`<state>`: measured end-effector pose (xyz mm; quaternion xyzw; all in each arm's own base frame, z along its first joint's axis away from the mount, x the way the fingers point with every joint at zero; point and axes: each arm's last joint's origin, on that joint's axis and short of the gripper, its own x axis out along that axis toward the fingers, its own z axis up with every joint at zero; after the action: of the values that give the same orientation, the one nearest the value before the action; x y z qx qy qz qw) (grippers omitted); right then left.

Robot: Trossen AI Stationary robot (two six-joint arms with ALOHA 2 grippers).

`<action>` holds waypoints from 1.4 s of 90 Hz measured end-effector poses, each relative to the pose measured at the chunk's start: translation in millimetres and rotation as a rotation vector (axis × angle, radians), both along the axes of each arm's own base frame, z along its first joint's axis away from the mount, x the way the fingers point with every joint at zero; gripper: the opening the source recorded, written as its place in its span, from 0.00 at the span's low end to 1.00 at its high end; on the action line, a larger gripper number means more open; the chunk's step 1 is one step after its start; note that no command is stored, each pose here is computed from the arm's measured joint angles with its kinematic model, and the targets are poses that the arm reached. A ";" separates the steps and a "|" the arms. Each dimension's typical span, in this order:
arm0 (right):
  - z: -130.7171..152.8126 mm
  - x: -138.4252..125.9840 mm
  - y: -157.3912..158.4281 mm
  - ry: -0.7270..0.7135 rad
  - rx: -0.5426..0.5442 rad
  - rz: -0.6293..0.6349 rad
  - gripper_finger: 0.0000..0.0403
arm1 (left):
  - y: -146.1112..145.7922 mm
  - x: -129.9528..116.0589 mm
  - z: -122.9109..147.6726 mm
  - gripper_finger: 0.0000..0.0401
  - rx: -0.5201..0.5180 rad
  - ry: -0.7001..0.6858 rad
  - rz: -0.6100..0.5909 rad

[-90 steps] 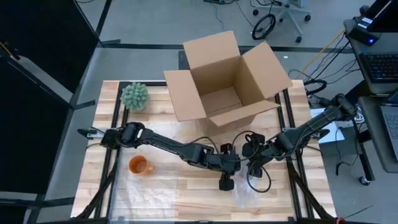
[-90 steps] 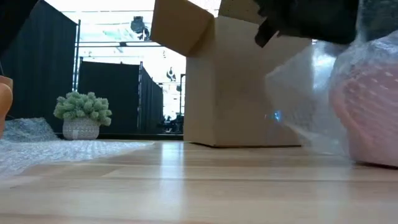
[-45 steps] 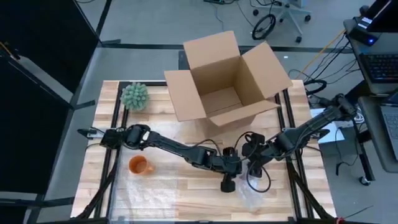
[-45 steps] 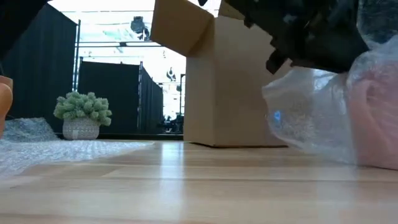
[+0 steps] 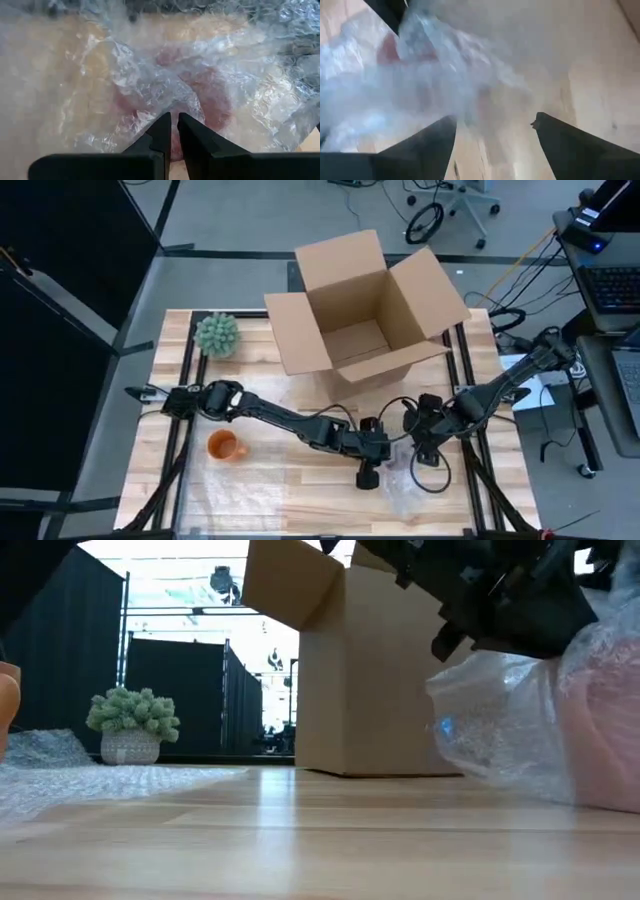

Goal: Wrap mug
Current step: Wrap the pink mug with bubble wrap

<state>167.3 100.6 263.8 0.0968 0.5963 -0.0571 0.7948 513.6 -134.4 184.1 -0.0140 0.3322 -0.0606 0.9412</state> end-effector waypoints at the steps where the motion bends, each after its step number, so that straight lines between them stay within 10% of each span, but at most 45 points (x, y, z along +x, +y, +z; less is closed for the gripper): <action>1: 1.3 -0.8 -0.4 0.003 -0.001 -0.001 0.64 | 0.0 0.0 0.0 0.07 0.000 0.000 0.000; 42: 55.4 11.0 0.2 -0.336 -0.050 -0.068 0.64 | -0.1 0.4 -0.6 0.07 -0.002 -0.005 0.001; 126: -77.9 41.6 35.7 -0.076 -0.139 -0.101 0.64 | -0.7 -2.4 1.0 0.07 0.003 0.025 0.005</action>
<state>208.9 136.3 185.9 0.0738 0.5547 -0.1347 0.8178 511.1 -135.1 185.1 -0.0144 0.3441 -0.0576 0.9370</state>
